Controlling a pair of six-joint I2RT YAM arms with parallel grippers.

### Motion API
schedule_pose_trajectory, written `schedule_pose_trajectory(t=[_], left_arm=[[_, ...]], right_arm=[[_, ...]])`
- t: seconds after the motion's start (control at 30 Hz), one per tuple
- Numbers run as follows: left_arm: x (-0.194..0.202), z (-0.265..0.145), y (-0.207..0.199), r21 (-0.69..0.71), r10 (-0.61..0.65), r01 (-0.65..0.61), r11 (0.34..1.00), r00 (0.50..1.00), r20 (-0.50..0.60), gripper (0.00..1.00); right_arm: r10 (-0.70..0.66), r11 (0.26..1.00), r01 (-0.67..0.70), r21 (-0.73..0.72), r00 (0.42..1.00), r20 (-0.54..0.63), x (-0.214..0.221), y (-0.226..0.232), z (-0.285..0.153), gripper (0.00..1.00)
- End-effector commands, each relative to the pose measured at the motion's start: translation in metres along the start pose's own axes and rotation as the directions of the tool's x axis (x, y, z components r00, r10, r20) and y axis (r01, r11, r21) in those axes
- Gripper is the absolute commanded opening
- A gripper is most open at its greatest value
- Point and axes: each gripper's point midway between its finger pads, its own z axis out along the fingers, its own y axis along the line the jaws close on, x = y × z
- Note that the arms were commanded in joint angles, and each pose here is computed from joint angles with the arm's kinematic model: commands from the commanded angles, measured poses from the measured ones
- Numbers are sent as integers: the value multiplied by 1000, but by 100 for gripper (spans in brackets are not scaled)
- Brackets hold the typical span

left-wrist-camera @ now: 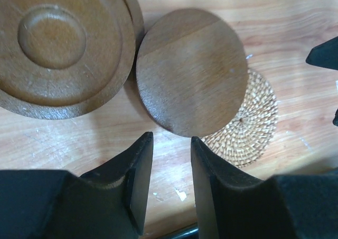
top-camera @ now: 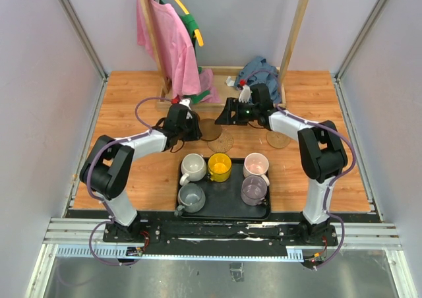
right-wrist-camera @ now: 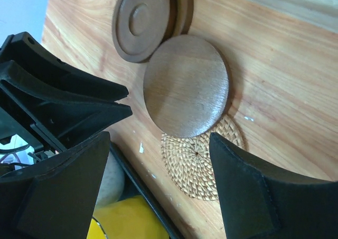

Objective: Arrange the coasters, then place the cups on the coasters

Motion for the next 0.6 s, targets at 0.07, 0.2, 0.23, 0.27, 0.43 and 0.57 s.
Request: schedule_pose_trajectory(t=[0.07,0.2,0.23,0.27,0.43,0.57], left_arm=[[10,10,11,-26,-50,49,998,998,-41,40],[14,13,18,-9,-108,108,994,993,-51,54],[15,14,19,3,-126,126,992,991,-51,60],[15,14,18,24,-146,147,989,988,-49,66],[18,21,11,152,-241,249,956,968,-71,85],[24,27,3,214,-256,274,938,961,-106,88]], right_arm=[[4,1000,-3,25,999,-48,10,-16,12,77],[9,1000,-8,27,998,-59,12,-24,18,77],[5,1000,-4,27,998,-60,11,-24,18,77],[3,1000,-1,28,998,-61,11,-25,19,77],[-9,1000,11,28,998,-64,7,-29,23,77],[-7,1000,9,25,998,-64,4,-32,28,77]])
